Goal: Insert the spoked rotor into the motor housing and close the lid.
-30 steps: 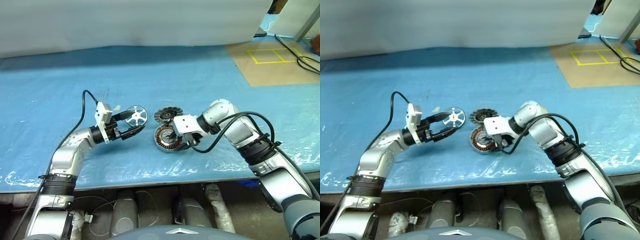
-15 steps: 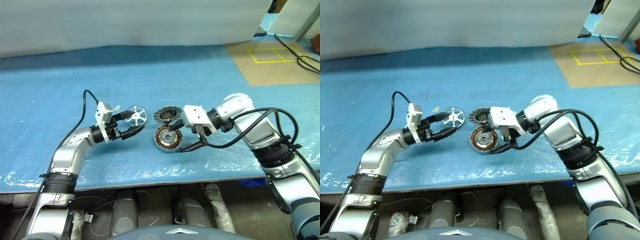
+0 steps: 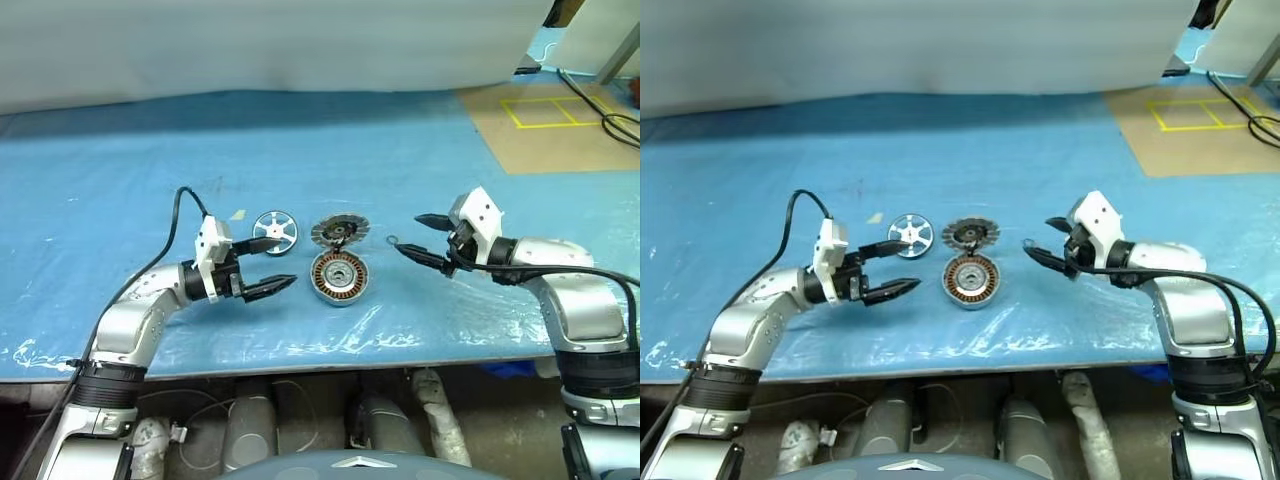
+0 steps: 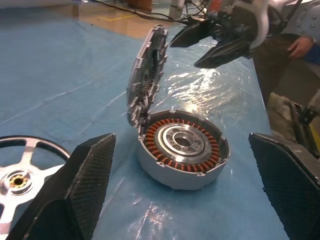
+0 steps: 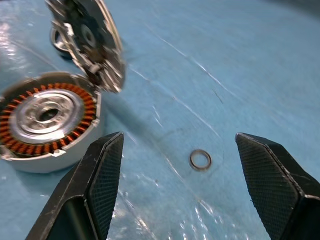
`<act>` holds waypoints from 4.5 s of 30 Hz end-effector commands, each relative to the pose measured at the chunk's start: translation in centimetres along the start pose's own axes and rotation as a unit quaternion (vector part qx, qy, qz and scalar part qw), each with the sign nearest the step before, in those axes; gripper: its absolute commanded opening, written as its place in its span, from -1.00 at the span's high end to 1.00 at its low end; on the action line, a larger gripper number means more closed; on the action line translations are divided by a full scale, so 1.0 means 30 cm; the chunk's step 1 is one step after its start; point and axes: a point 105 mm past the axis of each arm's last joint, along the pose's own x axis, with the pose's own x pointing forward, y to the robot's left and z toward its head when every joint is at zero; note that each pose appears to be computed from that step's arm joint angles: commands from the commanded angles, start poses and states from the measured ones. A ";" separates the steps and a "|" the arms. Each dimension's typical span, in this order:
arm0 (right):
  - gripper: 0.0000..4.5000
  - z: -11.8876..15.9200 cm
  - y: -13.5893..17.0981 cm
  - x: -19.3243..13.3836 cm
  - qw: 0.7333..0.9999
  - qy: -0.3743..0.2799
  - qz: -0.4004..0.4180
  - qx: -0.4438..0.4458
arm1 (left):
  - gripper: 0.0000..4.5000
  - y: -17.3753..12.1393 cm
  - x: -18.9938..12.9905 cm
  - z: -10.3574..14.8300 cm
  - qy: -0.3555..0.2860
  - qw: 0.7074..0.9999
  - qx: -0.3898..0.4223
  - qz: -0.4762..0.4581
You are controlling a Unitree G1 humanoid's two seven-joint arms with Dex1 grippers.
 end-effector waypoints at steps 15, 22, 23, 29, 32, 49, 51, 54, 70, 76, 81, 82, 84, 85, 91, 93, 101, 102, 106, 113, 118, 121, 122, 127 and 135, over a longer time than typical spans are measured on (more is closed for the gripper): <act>-0.65 -0.126 -0.018 0.168 0.998 0.007 -0.065 0.002 | -1.00 -0.009 0.038 0.026 0.003 1.000 0.029 -0.010; -0.39 -0.180 -0.025 0.144 0.997 0.027 -0.063 0.028 | -1.00 -0.006 0.040 0.026 0.002 1.000 0.030 -0.004; -0.26 -0.184 -0.027 0.139 0.997 0.028 -0.064 0.031 | -1.00 -0.005 0.040 0.024 0.003 1.000 0.030 -0.004; 0.66 -0.205 -0.036 0.123 0.996 0.038 -0.071 0.034 | -1.00 0.000 0.040 0.013 0.005 1.000 0.028 -0.004; 0.75 -0.206 -0.037 0.121 0.996 0.037 -0.072 0.038 | -1.00 0.003 0.042 0.011 0.005 1.000 0.029 -0.005; 0.75 -0.036 0.051 0.048 0.999 -0.026 -0.011 0.035 | -1.00 0.008 0.032 0.006 0.007 0.999 0.032 -0.009; 0.75 0.023 0.115 0.017 0.997 -0.040 0.045 0.043 | -1.00 0.004 0.030 0.003 0.009 0.999 0.032 -0.013; 0.75 0.091 0.187 -0.009 0.992 -0.049 0.111 0.041 | -1.00 -0.001 0.031 -0.004 0.016 0.999 0.034 -0.020; 0.75 0.099 0.293 0.104 0.973 -0.015 0.229 0.000 | -1.00 -0.073 0.030 -0.018 0.039 0.992 0.077 -0.089; 0.75 0.072 0.284 0.149 0.975 -0.008 0.221 -0.015 | -1.00 -0.077 0.021 -0.021 0.036 0.989 0.109 -0.088; 0.75 0.053 0.303 0.166 0.973 -0.001 0.231 -0.025 | -1.00 -0.082 0.026 -0.032 0.035 0.989 0.112 -0.086; 0.75 0.046 0.303 0.171 0.973 0.002 0.230 -0.028 | -1.00 -0.084 0.028 -0.035 0.035 0.989 0.112 -0.087; 0.75 0.039 0.294 0.182 0.975 0.003 0.220 -0.033 | -1.00 -0.085 0.032 -0.040 0.035 0.989 0.111 -0.087; 0.75 0.041 0.291 0.185 0.976 0.000 0.217 -0.034 | -1.00 -0.084 0.033 -0.042 0.035 0.989 0.112 -0.087; 0.75 0.035 0.278 0.194 0.978 0.002 0.205 -0.044 | -1.00 -0.071 0.035 -0.049 0.035 0.990 0.111 -0.085; 0.75 0.029 0.281 0.192 0.977 0.005 0.206 -0.052 | -1.00 -0.071 0.036 -0.050 0.035 0.990 0.112 -0.085; 0.75 0.012 0.284 0.187 0.976 0.014 0.210 -0.060 | -1.00 -0.069 0.039 -0.052 0.036 0.990 0.112 -0.084; 0.75 0.010 0.284 0.188 0.976 0.015 0.211 -0.061 | -1.00 -0.069 0.039 -0.051 0.036 0.990 0.112 -0.083; 0.75 0.000 0.290 0.191 0.974 0.020 0.214 -0.065 | -1.00 -0.068 0.038 -0.051 0.037 0.990 0.112 -0.082; 0.75 -0.010 0.301 0.191 0.972 0.024 0.222 -0.068 | -1.00 -0.064 0.036 -0.055 0.039 0.990 0.112 -0.080; 0.75 -0.022 0.301 0.191 0.972 0.030 0.222 -0.075 | -1.00 -0.062 0.036 -0.058 0.041 0.990 0.112 -0.079; 0.75 -0.026 0.300 0.195 0.972 0.032 0.219 -0.079 | -1.00 -0.061 0.036 -0.060 0.042 0.990 0.113 -0.079; 0.75 -0.028 0.300 0.195 0.972 0.033 0.219 -0.080 | -1.00 -0.061 0.036 -0.060 0.042 0.990 0.113 -0.079; 0.75 -0.044 0.288 0.194 0.972 0.042 0.213 -0.087 | -1.00 -0.058 0.037 -0.060 0.043 0.989 0.114 -0.079; -0.13 -0.014 0.300 0.192 0.974 0.025 0.221 -0.048 | -1.00 -0.059 0.038 -0.062 0.044 0.989 0.114 -0.080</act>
